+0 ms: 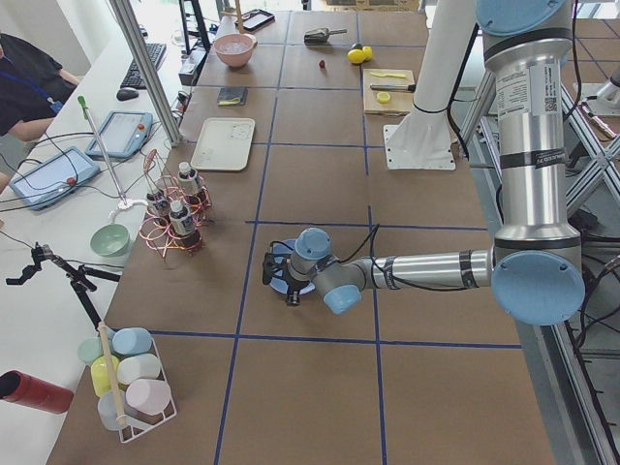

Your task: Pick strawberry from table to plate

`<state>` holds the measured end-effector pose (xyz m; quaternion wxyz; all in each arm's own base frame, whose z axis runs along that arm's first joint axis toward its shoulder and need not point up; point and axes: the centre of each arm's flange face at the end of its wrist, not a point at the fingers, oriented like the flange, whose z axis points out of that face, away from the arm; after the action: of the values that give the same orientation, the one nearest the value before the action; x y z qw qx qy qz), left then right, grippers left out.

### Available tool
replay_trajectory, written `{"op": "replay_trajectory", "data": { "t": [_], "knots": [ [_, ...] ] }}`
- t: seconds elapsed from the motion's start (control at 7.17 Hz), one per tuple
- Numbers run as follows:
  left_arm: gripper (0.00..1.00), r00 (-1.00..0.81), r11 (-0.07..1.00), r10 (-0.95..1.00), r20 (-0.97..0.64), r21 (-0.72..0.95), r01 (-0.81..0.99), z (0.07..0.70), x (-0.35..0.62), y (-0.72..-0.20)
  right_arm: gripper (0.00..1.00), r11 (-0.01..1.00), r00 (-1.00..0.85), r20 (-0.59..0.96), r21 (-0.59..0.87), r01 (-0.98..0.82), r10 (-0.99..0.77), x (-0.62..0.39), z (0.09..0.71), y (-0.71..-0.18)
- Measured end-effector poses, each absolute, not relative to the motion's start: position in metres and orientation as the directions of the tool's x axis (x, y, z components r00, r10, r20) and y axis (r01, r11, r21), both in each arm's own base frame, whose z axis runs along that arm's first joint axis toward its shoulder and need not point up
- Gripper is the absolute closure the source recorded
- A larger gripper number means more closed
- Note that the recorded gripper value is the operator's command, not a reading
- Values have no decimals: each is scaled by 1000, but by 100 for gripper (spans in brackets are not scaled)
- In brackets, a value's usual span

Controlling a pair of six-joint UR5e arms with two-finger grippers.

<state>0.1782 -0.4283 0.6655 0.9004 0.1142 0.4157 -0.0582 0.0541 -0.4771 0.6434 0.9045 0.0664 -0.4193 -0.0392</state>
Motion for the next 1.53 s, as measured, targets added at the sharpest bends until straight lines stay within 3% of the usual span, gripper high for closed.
{"op": "replay_trajectory", "data": {
  "t": [0.28,0.7,1.53],
  "knots": [
    [46,652,969,-10,-758,153,193,670,181,-428,0,988,645,753,153,15,-127,54,643,-477],
    [100,652,971,-1,-758,156,183,671,187,-430,0,988,645,753,154,15,-128,54,643,-477],
    [100,589,982,48,-807,146,121,643,186,-423,0,986,645,752,164,15,-135,54,638,-481]
  ]
}}
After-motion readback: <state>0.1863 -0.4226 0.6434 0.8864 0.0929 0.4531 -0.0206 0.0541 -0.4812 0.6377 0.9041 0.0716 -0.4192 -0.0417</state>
